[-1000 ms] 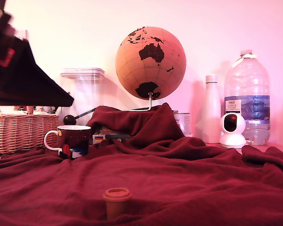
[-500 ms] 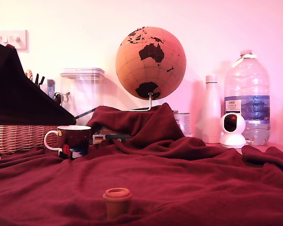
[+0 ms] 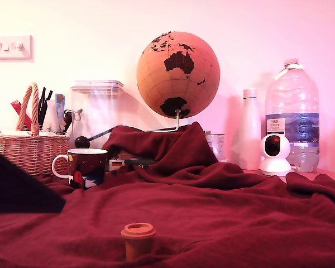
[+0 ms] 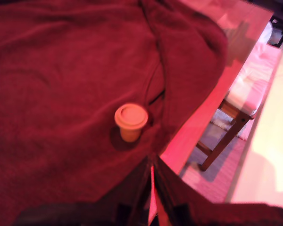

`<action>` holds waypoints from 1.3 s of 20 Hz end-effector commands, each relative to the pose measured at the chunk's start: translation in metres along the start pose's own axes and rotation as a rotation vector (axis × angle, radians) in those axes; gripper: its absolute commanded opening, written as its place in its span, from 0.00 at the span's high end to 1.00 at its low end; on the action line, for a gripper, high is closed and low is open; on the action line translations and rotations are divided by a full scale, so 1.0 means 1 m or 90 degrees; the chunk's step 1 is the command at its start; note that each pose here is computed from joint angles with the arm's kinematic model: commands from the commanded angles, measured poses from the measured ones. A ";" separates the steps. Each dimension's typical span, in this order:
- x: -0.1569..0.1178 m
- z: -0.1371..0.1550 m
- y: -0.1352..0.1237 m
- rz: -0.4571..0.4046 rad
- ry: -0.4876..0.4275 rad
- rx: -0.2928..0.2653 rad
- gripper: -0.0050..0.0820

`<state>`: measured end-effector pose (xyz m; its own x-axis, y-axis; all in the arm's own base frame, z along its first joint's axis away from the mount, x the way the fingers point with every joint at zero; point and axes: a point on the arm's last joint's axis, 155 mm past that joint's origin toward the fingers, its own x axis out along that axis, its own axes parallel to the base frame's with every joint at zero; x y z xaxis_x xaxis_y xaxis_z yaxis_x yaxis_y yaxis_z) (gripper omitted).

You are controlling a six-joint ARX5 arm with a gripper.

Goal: Pick up the coffee capsules on the table and drop them inside the coffee cup

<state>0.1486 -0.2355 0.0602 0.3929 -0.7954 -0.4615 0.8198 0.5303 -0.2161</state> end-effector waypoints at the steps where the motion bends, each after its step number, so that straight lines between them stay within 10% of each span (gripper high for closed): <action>1: 0.000 -0.002 0.000 -0.001 0.001 -0.001 0.96; 5: 0.000 -0.002 0.000 0.000 0.001 -0.001 0.91; 9: 0.000 0.001 0.006 0.022 -0.007 0.001 0.12; 26: 0.004 0.013 0.013 0.043 -0.038 0.027 0.10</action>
<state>0.1658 -0.2351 0.0672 0.4688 -0.7728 -0.4278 0.8035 0.5743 -0.1569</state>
